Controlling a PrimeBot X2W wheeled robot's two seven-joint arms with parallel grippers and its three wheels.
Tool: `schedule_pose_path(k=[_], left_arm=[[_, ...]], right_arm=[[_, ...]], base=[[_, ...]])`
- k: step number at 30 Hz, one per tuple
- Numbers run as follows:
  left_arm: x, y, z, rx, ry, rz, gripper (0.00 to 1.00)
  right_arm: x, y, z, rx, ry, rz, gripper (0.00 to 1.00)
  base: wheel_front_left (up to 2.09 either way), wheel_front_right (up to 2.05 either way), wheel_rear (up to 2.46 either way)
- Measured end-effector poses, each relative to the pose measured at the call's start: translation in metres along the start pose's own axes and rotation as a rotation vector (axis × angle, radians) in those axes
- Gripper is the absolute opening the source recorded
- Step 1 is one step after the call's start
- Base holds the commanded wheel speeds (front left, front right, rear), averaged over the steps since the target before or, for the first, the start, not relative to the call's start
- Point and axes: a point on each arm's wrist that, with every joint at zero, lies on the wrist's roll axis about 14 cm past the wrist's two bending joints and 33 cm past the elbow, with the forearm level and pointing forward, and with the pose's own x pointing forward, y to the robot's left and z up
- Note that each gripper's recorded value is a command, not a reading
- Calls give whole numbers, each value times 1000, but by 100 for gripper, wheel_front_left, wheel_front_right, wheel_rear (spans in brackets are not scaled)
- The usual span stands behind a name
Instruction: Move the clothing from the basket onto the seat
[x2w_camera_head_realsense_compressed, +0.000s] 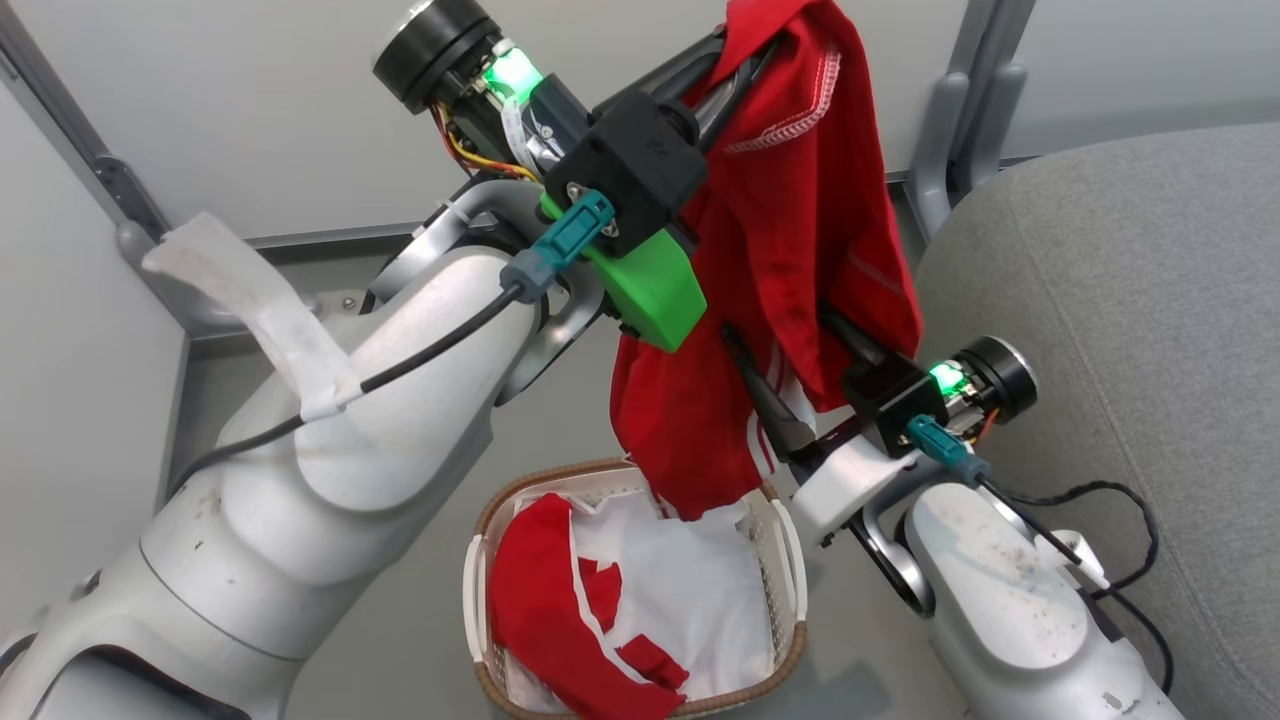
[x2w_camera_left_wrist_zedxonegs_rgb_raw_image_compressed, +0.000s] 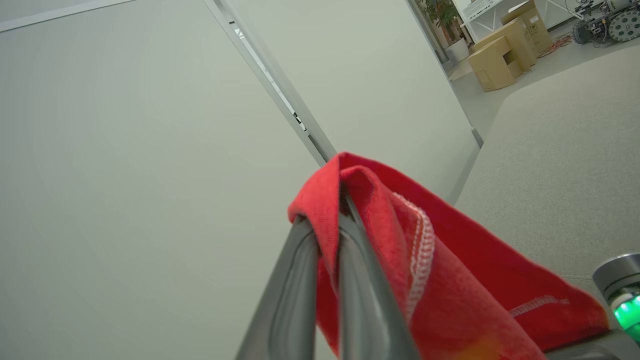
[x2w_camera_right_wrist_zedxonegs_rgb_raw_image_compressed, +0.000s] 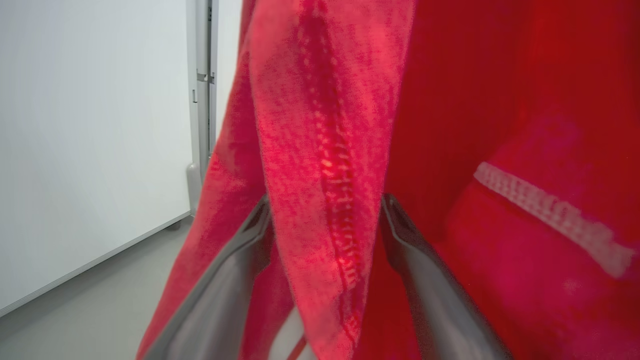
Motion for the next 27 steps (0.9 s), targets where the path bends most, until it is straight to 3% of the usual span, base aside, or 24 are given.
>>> schedule_pose_path(k=[2, 3, 14, 15, 16, 17, 18, 19, 27], left_arm=[[-3, 0, -2, -8, 6, 3, 0], [-4, 0, -5, -15, 12, 5, 0], [-34, 29, -61, -102, 136, 144, 0], [-37, 31, -65, -106, 138, 159, 18], [-39, 33, -68, -115, 140, 172, 70], [-42, 33, -74, -136, 145, 186, 86], [-45, 32, -80, -154, 152, 197, 96], [-49, 31, -86, -175, 158, 208, 100], [-79, 6, -125, -359, 206, 305, 100]], right_arm=[[5, 6, -4, 12, 13, 24, 26], [7, 9, -5, 15, 16, 35, 0], [13, 20, -5, 41, 15, 79, 0], [14, 19, -2, 40, 4, 76, 0], [15, 17, 1, 40, -6, 72, 0], [15, 15, 5, 39, -17, 66, 0], [16, 12, 8, 38, -27, 58, 0], [16, 10, 10, 36, -35, 52, 0], [16, -9, 27, -8, -77, 3, 0]], base=[[0, 0, 0], [0, 0, 0], [0, 0, 0], [0, 0, 0], [0, 0, 0], [0, 0, 0], [0, 0, 0], [0, 0, 0], [0, 0, 0]])
